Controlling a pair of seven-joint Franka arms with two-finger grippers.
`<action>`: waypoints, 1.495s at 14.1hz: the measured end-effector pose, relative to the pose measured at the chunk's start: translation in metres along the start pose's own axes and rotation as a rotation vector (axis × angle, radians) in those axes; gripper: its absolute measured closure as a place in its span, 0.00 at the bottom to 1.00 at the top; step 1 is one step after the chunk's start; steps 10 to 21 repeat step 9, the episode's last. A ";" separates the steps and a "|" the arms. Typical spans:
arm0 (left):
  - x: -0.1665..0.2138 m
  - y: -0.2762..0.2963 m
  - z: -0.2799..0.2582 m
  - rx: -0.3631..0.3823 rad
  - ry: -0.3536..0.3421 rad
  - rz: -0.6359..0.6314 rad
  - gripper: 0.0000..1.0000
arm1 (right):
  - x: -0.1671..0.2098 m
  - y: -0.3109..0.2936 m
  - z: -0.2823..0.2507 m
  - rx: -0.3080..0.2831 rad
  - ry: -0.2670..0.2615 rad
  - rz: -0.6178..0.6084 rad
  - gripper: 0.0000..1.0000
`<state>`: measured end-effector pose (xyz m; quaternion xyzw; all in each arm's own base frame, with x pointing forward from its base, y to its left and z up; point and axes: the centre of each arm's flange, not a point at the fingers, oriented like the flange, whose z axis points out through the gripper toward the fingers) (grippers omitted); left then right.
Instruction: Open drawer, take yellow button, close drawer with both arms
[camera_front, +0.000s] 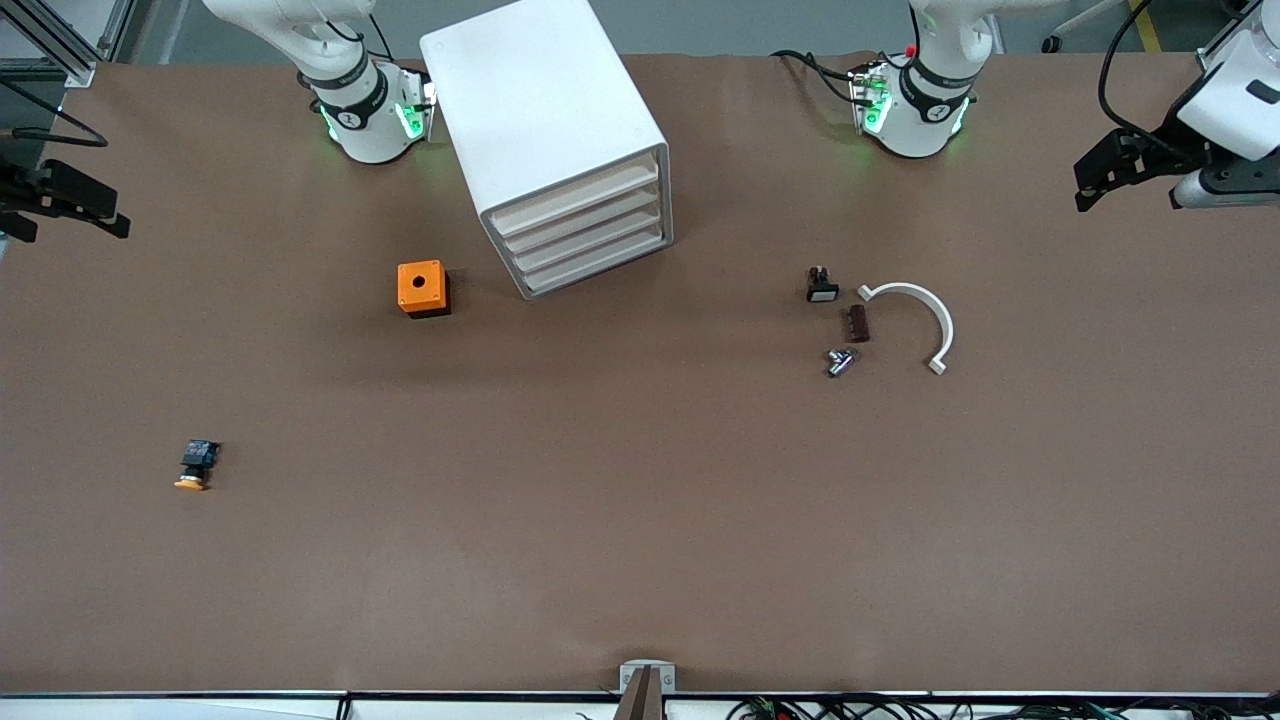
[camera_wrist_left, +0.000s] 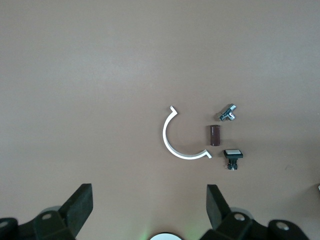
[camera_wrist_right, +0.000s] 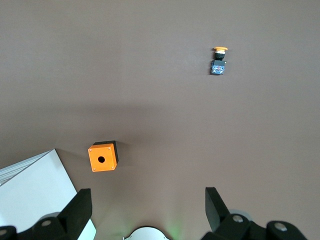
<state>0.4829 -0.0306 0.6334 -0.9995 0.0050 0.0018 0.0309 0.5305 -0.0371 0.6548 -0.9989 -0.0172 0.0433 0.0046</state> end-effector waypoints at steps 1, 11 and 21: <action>0.000 -0.002 -0.001 0.000 0.002 -0.004 0.00 | 0.000 0.001 0.000 0.001 0.000 -0.001 0.00; 0.011 -0.005 -0.010 -0.005 0.022 -0.007 0.00 | 0.001 0.002 -0.001 0.002 0.010 -0.036 0.00; 0.011 -0.005 -0.010 -0.005 0.022 -0.007 0.00 | 0.001 0.002 -0.001 0.002 0.010 -0.036 0.00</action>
